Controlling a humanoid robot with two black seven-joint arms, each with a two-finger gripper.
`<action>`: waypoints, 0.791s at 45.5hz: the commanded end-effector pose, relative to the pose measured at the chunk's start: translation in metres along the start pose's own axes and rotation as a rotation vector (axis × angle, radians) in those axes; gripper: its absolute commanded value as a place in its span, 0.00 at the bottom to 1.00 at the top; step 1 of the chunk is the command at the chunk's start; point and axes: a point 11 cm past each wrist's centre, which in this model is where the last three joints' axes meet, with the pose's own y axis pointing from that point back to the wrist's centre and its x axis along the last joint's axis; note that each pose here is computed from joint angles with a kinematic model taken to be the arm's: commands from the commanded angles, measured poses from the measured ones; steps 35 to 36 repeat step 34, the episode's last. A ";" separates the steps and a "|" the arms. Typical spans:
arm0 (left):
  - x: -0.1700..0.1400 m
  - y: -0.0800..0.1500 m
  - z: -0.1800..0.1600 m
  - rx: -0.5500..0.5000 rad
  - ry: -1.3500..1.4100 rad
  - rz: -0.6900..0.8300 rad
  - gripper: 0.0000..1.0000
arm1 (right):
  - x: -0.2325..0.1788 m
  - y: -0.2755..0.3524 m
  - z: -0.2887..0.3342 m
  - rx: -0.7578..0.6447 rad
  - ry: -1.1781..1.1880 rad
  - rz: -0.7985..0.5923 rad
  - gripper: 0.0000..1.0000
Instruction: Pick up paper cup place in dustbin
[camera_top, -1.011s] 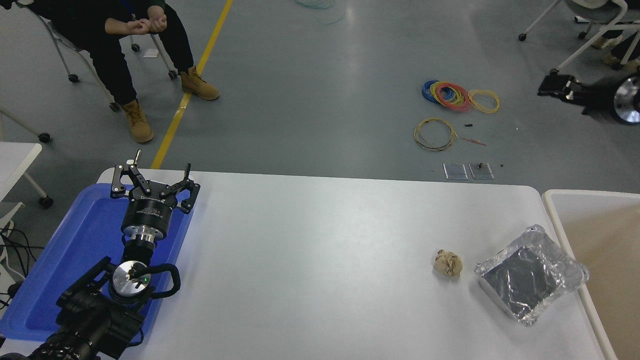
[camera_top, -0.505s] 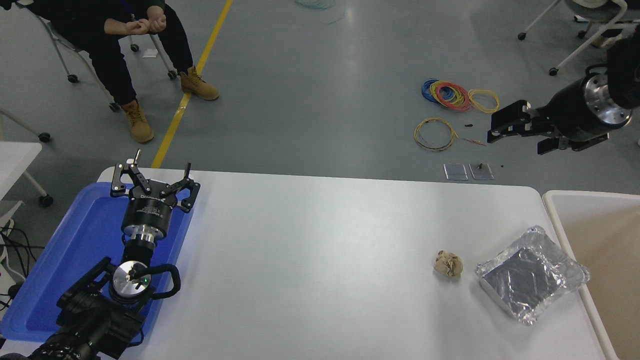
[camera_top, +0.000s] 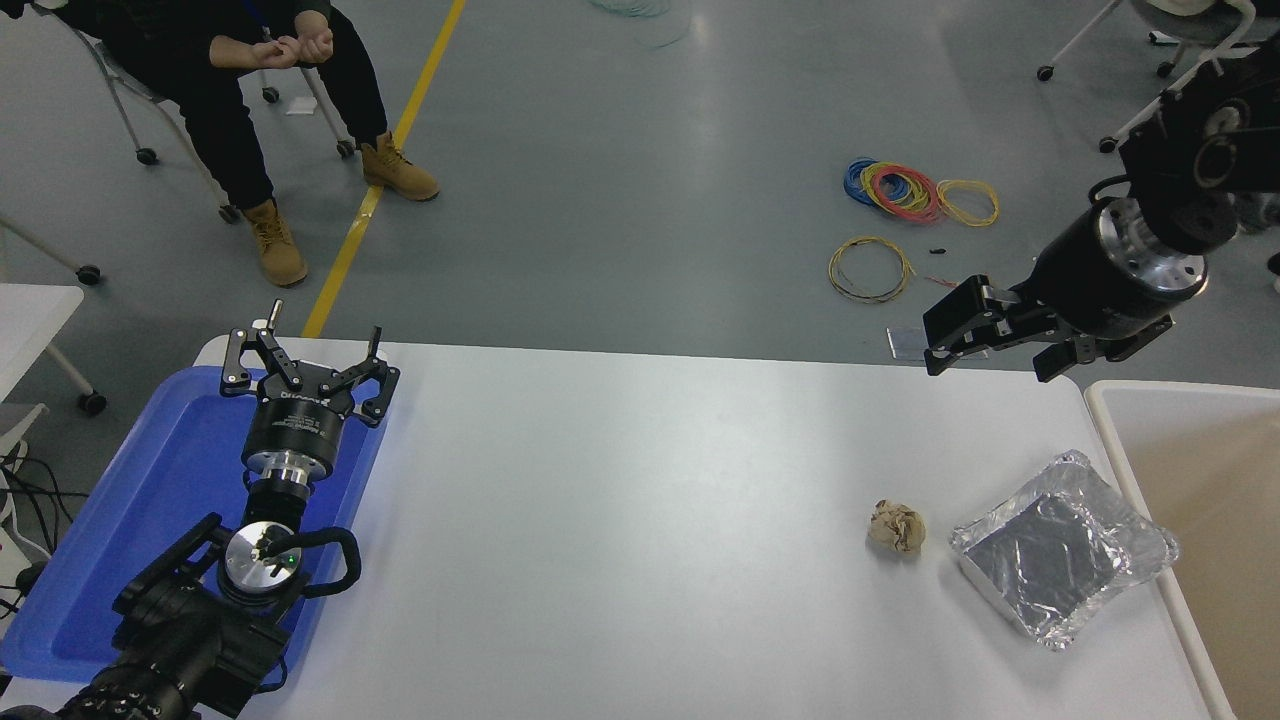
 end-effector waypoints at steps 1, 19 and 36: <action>0.000 0.000 0.000 -0.001 0.000 0.000 1.00 | -0.003 -0.005 -0.011 -0.006 0.020 -0.026 1.00; 0.000 0.000 -0.001 0.000 0.001 0.001 1.00 | -0.006 -0.008 -0.006 0.013 -0.047 -0.041 1.00; 0.000 0.000 -0.001 0.002 0.001 0.000 1.00 | -0.008 -0.011 -0.003 0.017 -0.065 -0.051 1.00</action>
